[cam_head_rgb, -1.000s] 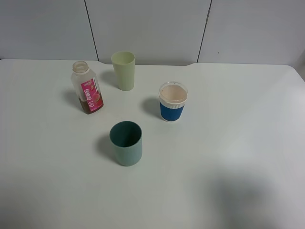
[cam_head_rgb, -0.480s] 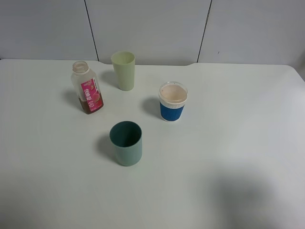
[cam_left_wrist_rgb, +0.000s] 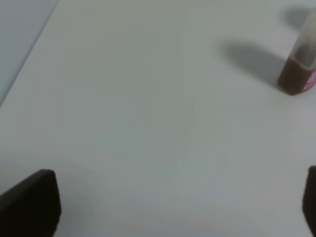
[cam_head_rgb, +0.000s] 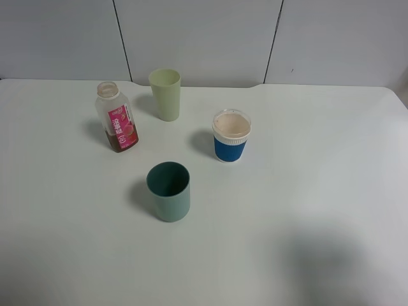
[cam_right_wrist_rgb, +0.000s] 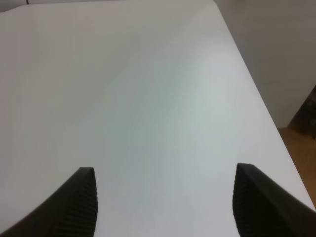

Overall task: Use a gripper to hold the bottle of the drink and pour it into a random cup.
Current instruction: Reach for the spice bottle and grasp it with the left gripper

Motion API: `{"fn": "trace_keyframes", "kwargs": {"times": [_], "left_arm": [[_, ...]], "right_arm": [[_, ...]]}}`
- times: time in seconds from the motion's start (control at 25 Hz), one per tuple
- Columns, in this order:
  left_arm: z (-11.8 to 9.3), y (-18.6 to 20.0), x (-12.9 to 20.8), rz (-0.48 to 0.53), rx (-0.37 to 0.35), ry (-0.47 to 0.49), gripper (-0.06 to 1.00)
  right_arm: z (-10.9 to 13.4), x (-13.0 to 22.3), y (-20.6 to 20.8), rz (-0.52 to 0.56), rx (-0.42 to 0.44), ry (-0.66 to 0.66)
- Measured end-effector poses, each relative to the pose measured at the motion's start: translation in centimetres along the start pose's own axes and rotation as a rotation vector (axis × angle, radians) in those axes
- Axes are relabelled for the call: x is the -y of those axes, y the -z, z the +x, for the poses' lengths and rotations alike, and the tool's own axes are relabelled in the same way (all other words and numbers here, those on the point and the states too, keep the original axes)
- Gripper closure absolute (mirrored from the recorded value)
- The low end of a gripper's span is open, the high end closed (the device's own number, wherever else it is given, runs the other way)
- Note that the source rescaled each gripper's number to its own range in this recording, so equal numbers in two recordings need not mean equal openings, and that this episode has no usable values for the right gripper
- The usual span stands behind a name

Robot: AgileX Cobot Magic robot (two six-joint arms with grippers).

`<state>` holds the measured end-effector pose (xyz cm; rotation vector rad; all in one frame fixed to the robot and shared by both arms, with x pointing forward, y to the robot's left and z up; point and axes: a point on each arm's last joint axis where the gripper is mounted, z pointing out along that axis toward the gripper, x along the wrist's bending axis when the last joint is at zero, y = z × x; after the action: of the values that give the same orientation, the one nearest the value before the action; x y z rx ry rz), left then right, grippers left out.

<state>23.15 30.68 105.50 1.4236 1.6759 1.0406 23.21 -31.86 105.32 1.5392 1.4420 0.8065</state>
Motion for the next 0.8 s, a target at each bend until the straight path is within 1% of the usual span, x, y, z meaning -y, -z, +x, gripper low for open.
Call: {"fn": "trace_keyframes", "kwargs": {"times": [0.8], "left_arm": [[0.00, 0.00, 0.00, 0.000, 0.000, 0.000, -0.06]], "right_arm": [[0.00, 0.00, 0.00, 0.000, 0.000, 0.000]]}}
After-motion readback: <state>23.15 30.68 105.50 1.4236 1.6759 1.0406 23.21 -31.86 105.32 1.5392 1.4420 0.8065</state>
